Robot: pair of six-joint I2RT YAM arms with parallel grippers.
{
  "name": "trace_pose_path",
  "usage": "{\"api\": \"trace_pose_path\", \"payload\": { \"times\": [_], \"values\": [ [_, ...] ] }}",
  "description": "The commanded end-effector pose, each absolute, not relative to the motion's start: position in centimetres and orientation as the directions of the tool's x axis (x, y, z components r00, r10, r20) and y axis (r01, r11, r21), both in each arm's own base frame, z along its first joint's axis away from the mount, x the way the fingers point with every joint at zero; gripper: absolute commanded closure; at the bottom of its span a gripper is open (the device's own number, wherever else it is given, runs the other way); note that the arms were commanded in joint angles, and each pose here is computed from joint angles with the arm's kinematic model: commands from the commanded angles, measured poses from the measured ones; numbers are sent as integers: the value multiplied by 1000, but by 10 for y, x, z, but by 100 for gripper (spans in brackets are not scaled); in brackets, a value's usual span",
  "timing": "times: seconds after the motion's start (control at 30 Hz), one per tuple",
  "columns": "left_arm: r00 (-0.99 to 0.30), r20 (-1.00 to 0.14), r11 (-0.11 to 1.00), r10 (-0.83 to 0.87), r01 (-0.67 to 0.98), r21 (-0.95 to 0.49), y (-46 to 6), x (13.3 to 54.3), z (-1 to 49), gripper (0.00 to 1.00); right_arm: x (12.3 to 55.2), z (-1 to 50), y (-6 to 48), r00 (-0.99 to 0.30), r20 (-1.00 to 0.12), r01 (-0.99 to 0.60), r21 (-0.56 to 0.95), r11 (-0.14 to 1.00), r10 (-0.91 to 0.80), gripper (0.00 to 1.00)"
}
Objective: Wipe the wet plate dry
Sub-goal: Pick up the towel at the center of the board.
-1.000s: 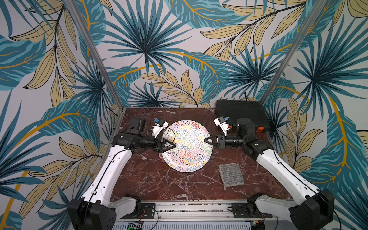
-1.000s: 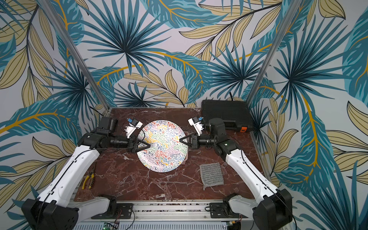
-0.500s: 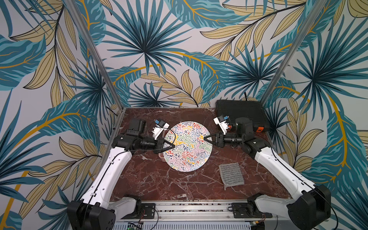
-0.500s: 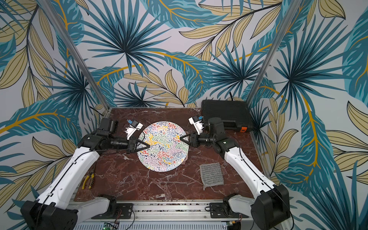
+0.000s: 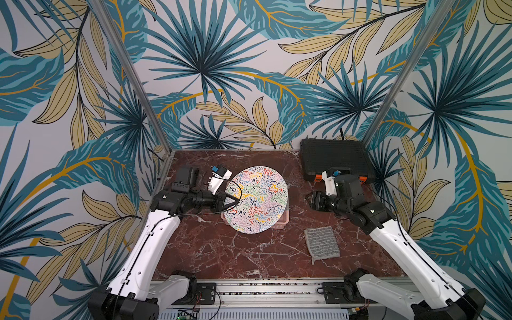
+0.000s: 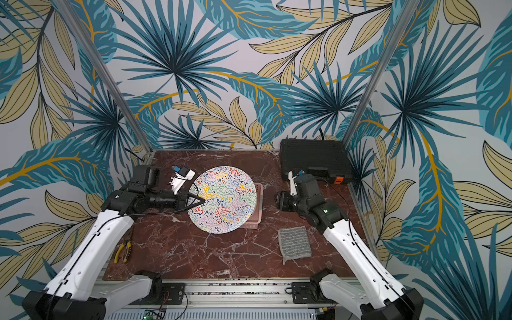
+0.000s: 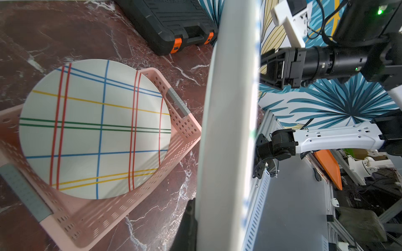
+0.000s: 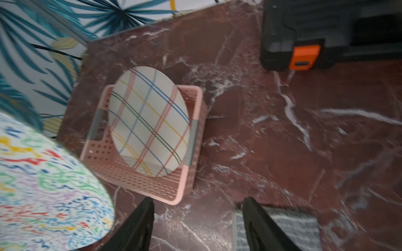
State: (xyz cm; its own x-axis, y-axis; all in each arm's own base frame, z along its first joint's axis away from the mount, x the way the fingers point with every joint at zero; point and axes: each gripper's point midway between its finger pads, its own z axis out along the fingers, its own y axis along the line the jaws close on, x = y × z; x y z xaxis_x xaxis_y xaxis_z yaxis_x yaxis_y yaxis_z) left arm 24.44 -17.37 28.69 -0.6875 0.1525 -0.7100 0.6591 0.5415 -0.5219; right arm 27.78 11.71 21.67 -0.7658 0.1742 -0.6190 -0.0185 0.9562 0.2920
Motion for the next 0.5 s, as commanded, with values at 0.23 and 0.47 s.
{"api": "trace_pose_path", "payload": {
  "times": [0.23,0.47],
  "values": [
    [-607,-787,537,112,703,-466,-170,244,309,100,206,111,41,-872,-426,363,-232,902,241,28],
    [-620,-778,534,103,694,-482,-171,247,303,100,210,48,65,-880,-371,368,-132,921,298,28]
  ]
}}
